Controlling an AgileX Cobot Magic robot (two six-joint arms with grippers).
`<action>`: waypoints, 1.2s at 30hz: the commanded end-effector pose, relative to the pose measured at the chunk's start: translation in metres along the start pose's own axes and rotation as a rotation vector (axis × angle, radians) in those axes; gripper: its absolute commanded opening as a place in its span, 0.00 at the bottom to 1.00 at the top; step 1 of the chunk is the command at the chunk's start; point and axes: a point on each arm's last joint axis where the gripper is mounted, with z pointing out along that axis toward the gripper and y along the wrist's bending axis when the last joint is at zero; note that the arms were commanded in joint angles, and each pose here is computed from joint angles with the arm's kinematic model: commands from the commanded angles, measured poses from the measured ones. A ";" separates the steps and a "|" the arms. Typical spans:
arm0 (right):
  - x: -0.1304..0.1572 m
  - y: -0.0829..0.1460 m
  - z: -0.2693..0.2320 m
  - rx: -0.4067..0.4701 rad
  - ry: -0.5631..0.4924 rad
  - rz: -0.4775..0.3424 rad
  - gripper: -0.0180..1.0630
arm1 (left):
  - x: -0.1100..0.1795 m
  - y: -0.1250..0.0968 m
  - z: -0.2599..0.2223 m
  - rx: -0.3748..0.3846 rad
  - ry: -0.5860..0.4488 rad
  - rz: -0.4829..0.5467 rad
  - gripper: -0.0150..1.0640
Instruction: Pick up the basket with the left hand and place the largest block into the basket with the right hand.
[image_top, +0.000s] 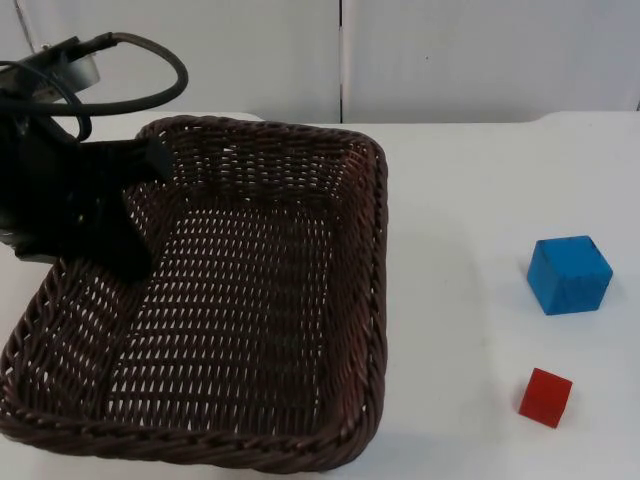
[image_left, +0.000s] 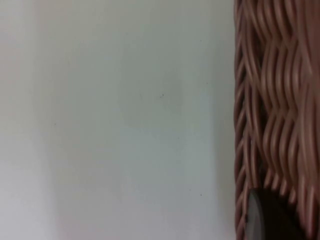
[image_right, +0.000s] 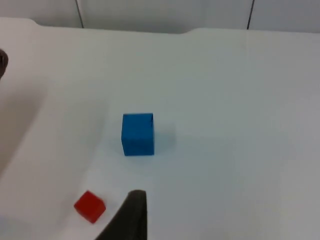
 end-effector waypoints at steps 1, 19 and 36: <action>-0.016 0.000 0.007 0.005 -0.013 0.003 0.99 | -0.001 -0.005 -0.004 0.017 -0.027 -0.010 0.01; -0.117 -0.001 0.095 0.002 0.191 0.009 0.99 | -0.001 -0.005 -0.004 0.018 -0.030 -0.012 0.01; -0.137 0.034 0.186 -0.114 0.386 -0.036 0.99 | -0.001 -0.005 -0.004 0.018 -0.030 -0.012 0.01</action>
